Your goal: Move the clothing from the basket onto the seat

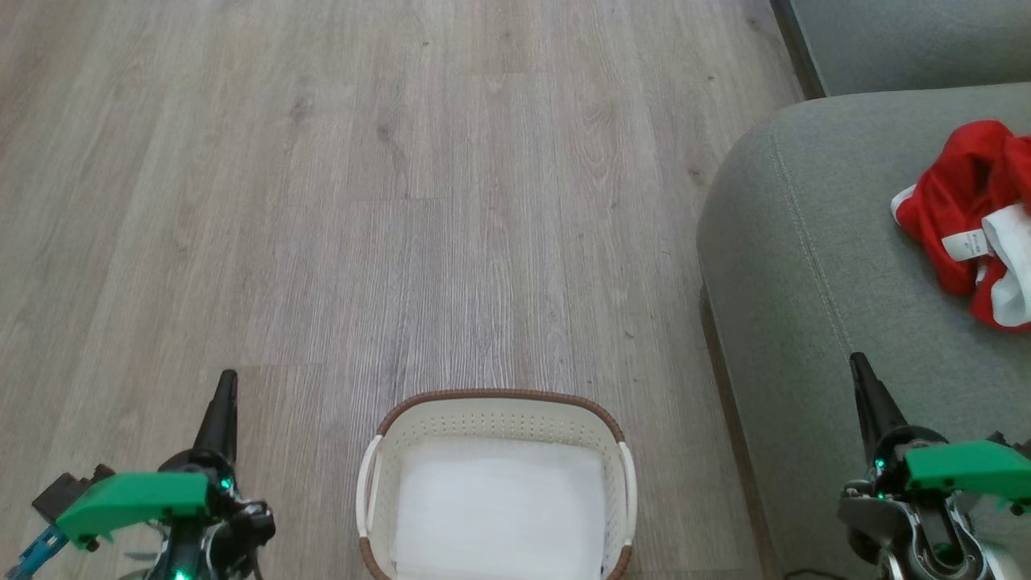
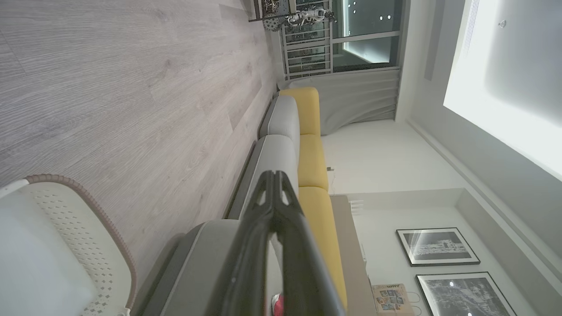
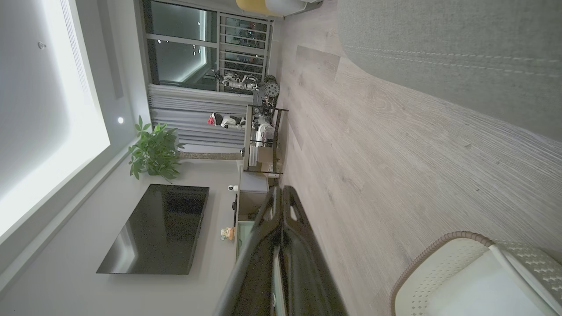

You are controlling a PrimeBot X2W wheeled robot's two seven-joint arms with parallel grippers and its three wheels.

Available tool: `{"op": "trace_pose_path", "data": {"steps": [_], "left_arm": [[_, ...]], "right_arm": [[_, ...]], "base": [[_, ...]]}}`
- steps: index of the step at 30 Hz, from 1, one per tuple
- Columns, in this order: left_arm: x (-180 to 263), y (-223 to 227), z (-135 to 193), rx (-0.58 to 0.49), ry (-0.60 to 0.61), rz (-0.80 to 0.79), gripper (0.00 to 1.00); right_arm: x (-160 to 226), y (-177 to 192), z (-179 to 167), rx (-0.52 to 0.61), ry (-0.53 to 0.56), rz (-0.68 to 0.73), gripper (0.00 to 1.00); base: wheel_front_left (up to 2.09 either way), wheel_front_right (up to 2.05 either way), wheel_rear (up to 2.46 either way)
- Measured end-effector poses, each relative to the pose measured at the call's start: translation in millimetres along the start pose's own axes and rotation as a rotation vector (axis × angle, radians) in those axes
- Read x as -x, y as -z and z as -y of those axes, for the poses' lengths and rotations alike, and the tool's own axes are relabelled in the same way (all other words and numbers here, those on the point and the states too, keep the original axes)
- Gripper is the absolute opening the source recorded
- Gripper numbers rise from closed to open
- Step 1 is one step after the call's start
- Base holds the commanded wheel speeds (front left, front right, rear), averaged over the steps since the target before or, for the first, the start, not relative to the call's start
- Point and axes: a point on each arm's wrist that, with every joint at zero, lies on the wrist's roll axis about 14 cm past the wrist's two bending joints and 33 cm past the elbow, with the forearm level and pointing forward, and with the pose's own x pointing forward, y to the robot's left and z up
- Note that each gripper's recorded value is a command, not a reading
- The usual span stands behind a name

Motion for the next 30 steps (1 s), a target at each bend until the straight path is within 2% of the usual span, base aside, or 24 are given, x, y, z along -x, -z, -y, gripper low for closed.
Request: {"op": "trace_pose_path", "data": {"steps": [11,30], "left_arm": [[-3.5,-6.7,8.2,0.11,0.035,0.013,0.0],[-3.9,-6.3,8.8,0.114,0.037,0.014,0.0]], "right_arm": [[-4.0,-2.5,-4.9,-0.106,-0.017,0.009,0.0],[-3.9,-1.9,-4.5,-0.114,-0.017,0.006,0.0]], "base": [[0.0,0.0,0.0],[0.0,0.0,0.0]]}}
